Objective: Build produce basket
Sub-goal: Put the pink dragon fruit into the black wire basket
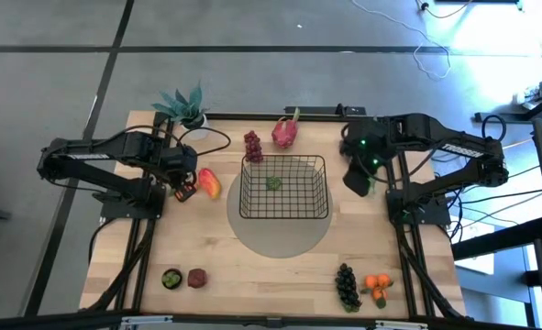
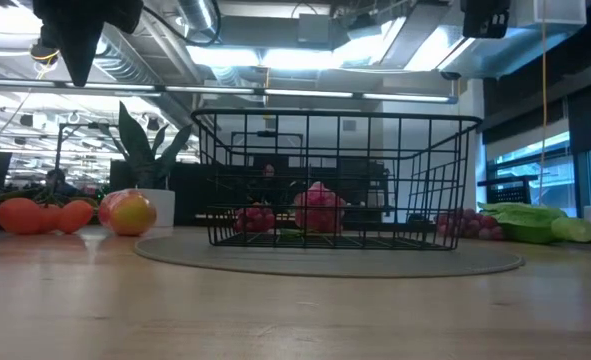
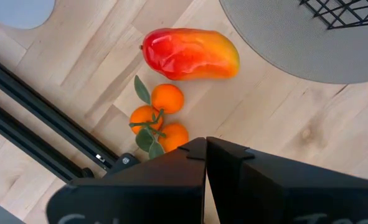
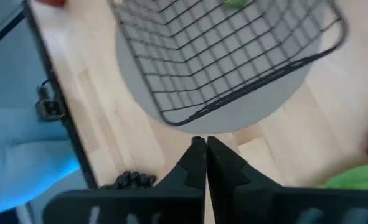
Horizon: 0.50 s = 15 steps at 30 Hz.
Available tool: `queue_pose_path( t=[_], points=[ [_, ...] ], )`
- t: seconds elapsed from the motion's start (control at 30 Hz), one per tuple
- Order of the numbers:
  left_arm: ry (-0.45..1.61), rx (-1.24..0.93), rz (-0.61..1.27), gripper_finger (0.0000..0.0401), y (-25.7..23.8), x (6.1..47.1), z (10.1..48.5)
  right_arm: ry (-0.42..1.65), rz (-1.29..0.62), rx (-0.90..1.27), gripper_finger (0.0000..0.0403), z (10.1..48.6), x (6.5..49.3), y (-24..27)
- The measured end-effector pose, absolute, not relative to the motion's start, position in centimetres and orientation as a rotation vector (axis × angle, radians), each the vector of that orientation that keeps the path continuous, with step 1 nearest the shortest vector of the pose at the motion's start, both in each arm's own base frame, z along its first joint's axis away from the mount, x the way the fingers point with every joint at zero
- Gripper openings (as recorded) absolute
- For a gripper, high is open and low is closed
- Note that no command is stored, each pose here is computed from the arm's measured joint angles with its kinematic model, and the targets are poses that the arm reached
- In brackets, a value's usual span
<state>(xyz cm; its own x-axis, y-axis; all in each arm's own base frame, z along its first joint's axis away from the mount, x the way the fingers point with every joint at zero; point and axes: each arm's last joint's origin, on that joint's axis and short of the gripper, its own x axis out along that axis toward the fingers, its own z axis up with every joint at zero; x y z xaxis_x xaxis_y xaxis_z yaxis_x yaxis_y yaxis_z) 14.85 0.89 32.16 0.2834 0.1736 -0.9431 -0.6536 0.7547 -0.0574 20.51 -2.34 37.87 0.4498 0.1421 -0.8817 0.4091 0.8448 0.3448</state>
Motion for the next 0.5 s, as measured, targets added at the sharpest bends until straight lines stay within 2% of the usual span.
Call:
queue_pose_path(
  t=[0.13,0.3,0.5],
  points=[
    [1.16,-0.487,0.584,0.0,0.9,14.8,32.2,1.087,-0.192,0.57,0.0028,37.9,20.6,-2.7],
    [1.16,-0.488,0.585,0.0,0.9,14.8,32.2,1.035,-0.216,0.565,0.0079,38.1,20.9,-3.2],
    [1.163,-0.489,0.587,0.0,0.9,14.9,32.1,0.917,-0.45,0.585,0.0131,38.4,21.3,-4.8]
  ],
)
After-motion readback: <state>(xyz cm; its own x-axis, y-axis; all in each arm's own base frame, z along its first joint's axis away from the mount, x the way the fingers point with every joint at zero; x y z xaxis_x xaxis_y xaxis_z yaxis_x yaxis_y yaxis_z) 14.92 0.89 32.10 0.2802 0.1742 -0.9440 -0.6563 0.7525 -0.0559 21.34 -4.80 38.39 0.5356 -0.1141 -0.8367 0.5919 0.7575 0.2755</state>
